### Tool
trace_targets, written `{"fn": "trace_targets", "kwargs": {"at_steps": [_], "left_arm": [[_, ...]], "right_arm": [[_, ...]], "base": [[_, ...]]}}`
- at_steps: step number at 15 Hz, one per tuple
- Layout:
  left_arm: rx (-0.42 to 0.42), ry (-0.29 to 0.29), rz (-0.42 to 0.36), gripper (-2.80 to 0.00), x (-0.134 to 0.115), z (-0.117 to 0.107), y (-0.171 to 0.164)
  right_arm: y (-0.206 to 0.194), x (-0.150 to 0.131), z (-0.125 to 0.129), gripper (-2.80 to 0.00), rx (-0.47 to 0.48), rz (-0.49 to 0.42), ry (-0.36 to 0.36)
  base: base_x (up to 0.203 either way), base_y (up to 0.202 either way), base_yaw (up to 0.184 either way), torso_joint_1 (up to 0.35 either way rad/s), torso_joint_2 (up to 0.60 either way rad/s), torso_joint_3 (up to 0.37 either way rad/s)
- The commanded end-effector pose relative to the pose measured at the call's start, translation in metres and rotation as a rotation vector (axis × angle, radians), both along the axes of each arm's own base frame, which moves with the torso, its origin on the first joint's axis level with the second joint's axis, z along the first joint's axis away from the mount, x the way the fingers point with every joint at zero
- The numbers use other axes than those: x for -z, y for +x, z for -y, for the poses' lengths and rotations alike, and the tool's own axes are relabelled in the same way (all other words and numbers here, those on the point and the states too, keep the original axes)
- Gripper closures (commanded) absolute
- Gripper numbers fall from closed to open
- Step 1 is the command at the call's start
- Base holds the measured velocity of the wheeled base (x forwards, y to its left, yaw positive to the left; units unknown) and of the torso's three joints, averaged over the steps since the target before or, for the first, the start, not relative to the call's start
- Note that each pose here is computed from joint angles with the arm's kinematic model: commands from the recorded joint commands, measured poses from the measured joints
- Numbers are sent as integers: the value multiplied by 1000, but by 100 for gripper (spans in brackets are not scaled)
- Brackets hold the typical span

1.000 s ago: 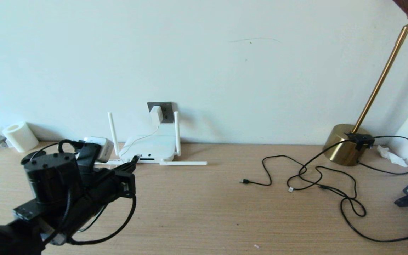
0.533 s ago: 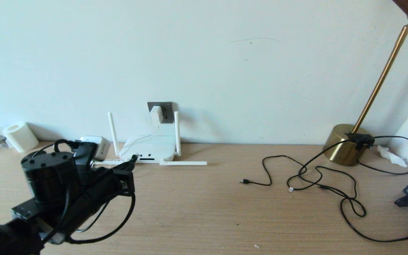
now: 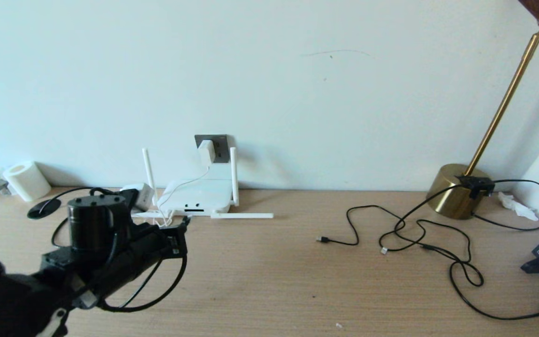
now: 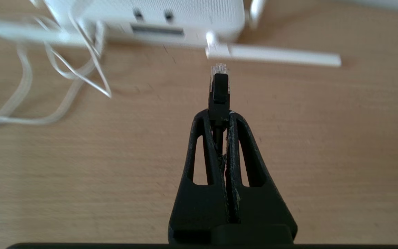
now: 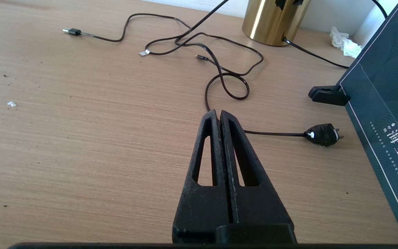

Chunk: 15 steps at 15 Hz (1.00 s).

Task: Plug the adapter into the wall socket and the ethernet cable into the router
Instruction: Align cable and router interface

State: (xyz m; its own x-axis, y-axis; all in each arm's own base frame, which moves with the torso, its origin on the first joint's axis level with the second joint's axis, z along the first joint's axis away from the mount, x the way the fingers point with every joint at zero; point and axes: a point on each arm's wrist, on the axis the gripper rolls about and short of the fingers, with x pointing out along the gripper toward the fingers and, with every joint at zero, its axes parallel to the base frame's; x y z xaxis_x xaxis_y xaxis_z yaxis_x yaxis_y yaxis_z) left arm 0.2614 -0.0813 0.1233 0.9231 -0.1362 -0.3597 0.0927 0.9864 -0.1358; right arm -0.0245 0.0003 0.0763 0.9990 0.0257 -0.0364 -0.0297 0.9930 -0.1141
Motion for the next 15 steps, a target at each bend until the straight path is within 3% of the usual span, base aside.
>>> {"fn": "trace_targets", "kwargs": {"at_steps": [1,5,8,10,15], "left_arm": [[2,-2,-58,0,-4,-2,8],[7,23,-179,0,-9,1,27],[-12,50,-224,0,-2,5,44],[-51,68,-224,0,6,9,59],[-151,82,-135,0,21,8,72]], "right_arm": [[0,0,0,0,0,1,2],[0,0,0,0,0,1,0],[0,0,0,0,0,1,2],[0,0,0,0,0,1,3],[0,0,0,0,0,0,13]], "base": [[0,0,0,0,0,0],[0,0,0,0,0,0],[0,0,0,0,0,0],[0,0,0,0,0,0],[0,0,0,0,0,0]]}}
